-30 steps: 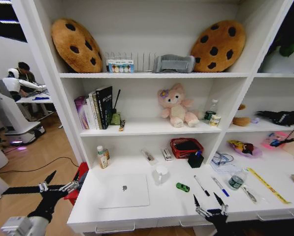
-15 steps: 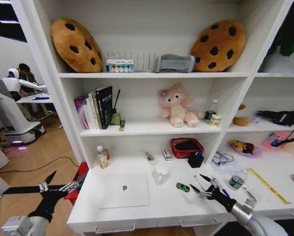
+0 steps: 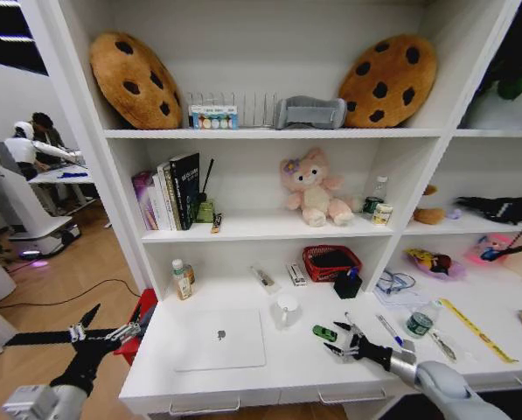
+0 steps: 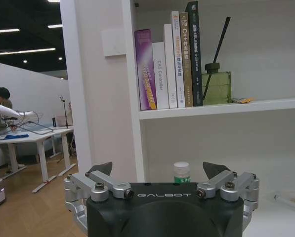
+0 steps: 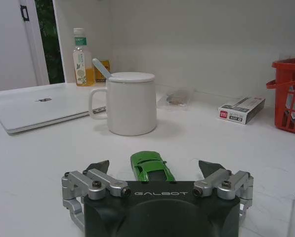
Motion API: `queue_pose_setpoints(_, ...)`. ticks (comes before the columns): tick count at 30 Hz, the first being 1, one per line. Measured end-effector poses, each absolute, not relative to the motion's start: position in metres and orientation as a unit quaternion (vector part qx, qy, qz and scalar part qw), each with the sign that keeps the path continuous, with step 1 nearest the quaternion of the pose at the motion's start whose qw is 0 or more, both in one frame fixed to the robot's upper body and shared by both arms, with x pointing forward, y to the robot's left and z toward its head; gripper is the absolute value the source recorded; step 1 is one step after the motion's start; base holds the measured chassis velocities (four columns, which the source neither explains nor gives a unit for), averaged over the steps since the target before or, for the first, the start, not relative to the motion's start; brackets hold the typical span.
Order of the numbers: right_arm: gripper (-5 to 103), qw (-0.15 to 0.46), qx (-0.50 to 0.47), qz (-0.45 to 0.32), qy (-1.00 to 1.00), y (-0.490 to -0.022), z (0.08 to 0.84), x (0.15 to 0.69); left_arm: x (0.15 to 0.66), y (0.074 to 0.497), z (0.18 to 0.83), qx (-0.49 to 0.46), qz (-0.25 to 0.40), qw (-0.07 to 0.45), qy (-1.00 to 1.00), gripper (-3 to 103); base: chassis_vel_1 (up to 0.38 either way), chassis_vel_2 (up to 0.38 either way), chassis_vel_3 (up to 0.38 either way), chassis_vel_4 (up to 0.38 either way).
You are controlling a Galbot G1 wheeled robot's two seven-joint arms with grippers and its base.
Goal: Organize the objects on the table.
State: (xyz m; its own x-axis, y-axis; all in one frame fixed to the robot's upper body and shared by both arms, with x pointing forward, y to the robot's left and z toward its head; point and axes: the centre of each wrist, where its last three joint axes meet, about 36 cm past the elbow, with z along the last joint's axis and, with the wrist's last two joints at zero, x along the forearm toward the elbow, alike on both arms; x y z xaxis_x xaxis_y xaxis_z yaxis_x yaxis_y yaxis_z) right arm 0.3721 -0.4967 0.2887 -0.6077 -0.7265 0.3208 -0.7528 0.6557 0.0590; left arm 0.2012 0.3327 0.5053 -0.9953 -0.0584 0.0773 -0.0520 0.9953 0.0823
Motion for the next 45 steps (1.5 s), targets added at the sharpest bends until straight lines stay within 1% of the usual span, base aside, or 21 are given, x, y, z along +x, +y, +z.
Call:
queue_pose_setpoints(5, 97, 0.160, 0.405, 0.039, -0.899, -0.497, 0.280, 0.378, 0.201, 0.333, 0.505, 0.028, -0.040, 0.040, -0.998, 100, 0.000, 0.000, 0.000, 0.000)
queue_pose_setpoints(6, 93, 0.162, 0.408, 0.039, -0.898, -0.497, 0.278, 0.380, 0.201, 0.333, 0.505, 0.028, -0.040, 0.040, -0.998, 100, 0.000, 0.000, 0.000, 0.000)
queue_pose_setpoints(8, 93, 0.164, 0.411, 0.040, -0.896, -0.496, 0.277, 0.381, 0.201, 0.333, 0.505, 0.028, -0.040, 0.040, -0.998, 100, 0.000, 0.000, 0.000, 0.000)
queue_pose_setpoints(9, 82, 0.165, 0.416, 0.041, -0.893, -0.496, 0.277, 0.381, 0.201, 0.333, 0.505, 0.028, -0.040, 0.040, -0.998, 100, 0.000, 0.000, 0.000, 0.000)
queue_pose_setpoints(11, 82, 0.165, 0.418, 0.042, -0.892, -0.496, 0.277, 0.381, 0.201, 0.333, 0.505, 0.028, -0.040, 0.040, -0.998, 100, 0.000, 0.000, 0.000, 0.000)
queue_pose_setpoints(12, 71, 0.165, 0.423, 0.042, -0.890, -0.495, 0.278, 0.381, 0.201, 0.333, 0.505, 0.028, -0.040, 0.040, -0.998, 100, 0.000, 0.000, 0.000, 0.000)
queue_pose_setpoints(13, 71, 0.165, 0.423, 0.042, -0.890, -0.495, 0.278, 0.381, 0.201, 0.333, 0.505, 0.028, -0.040, 0.040, -0.998, 100, 0.000, 0.000, 0.000, 0.000)
queue_pose_setpoints(15, 61, 0.166, 0.428, 0.044, -0.888, -0.496, 0.279, 0.380, 0.201, 0.333, 0.505, 0.028, -0.040, 0.040, -0.998, 100, 0.000, 0.000, 0.000, 0.000)
queue_pose_setpoints(16, 61, 0.166, 0.428, 0.044, -0.888, -0.496, 0.279, 0.380, 0.201, 0.333, 0.505, 0.028, -0.040, 0.040, -0.998, 100, 0.000, 0.000, 0.000, 0.000)
queue_pose_setpoints(18, 50, 0.166, 0.428, 0.045, -0.887, -0.498, 0.280, 0.379, 0.201, 0.333, 0.505, 0.028, -0.040, 0.040, -0.998, 100, 0.000, 0.000, 0.000, 0.000)
queue_pose_setpoints(19, 50, 0.166, 0.428, 0.045, -0.887, -0.498, 0.280, 0.379, 0.201, 0.333, 0.505, 0.028, -0.040, 0.040, -0.998, 100, 0.000, 0.000, 0.000, 0.000)
queue_pose_setpoints(20, 44, 0.165, 0.427, 0.046, -0.888, -0.498, 0.280, 0.378, 0.201, 0.333, 0.505, 0.028, -0.040, 0.040, -0.998, 100, 0.000, 0.000, 0.000, 0.000)
queue_pose_setpoints(21, 44, 0.165, 0.427, 0.046, -0.888, -0.498, 0.280, 0.378, 0.201, 0.333, 0.505, 0.028, -0.040, 0.040, -0.998, 100, 0.000, 0.000, 0.000, 0.000)
queue_pose_setpoints(23, 37, 0.160, 0.424, 0.046, -0.890, -0.498, 0.281, 0.379, 0.201, 0.333, 0.505, 0.028, -0.040, 0.040, -0.998, 100, 0.000, 0.000, 0.000, 0.000)
queue_pose_setpoints(30, 37, 0.149, 0.418, 0.053, -0.894, -0.499, 0.288, 0.379, 0.201, 0.333, 0.505, 0.028, -0.040, 0.040, -0.998, 100, 0.000, 0.000, 0.000, 0.000)
queue_pose_setpoints(36, 37, 0.098, 0.417, 0.072, -0.900, -0.495, 0.349, 0.378, 0.201, 0.333, 0.505, 0.028, -0.040, 0.040, -0.998, 100, 0.000, 0.000, 0.000, 0.000)
queue_pose_setpoints(37, 37, 0.061, 0.417, 0.075, -0.904, -0.493, 0.396, 0.386, 0.201, 0.333, 0.505, 0.028, -0.040, 0.040, -0.998, 100, 0.000, 0.000, 0.000, 0.000)
queue_pose_setpoints(40, 37, 0.039, 0.416, 0.077, -0.905, -0.492, 0.425, 0.392, 0.201, 0.333, 0.505, 0.028, -0.040, 0.040, -0.998, 100, 0.000, 0.000, 0.000, 0.000)
queue_pose_setpoints(41, 37, 0.000, 0.417, 0.077, -0.905, -0.486, 0.476, 0.409, 0.201, 0.333, 0.505, 0.028, -0.040, 0.040, -0.998, 100, 0.000, 0.000, 0.000, 0.000)
queue_pose_setpoints(43, 37, -0.034, 0.419, 0.088, -0.903, -0.481, 0.530, 0.436, 0.201, 0.333, 0.505, 0.028, -0.040, 0.040, -0.998, 100, 0.000, 0.000, 0.000, 0.000)
queue_pose_setpoints(45, 37, -0.047, 0.416, 0.094, -0.903, -0.479, 0.556, 0.451, 0.201, 0.333, 0.505, 0.028, -0.040, 0.040, -0.998, 100, 0.000, 0.000, 0.000, 0.000)
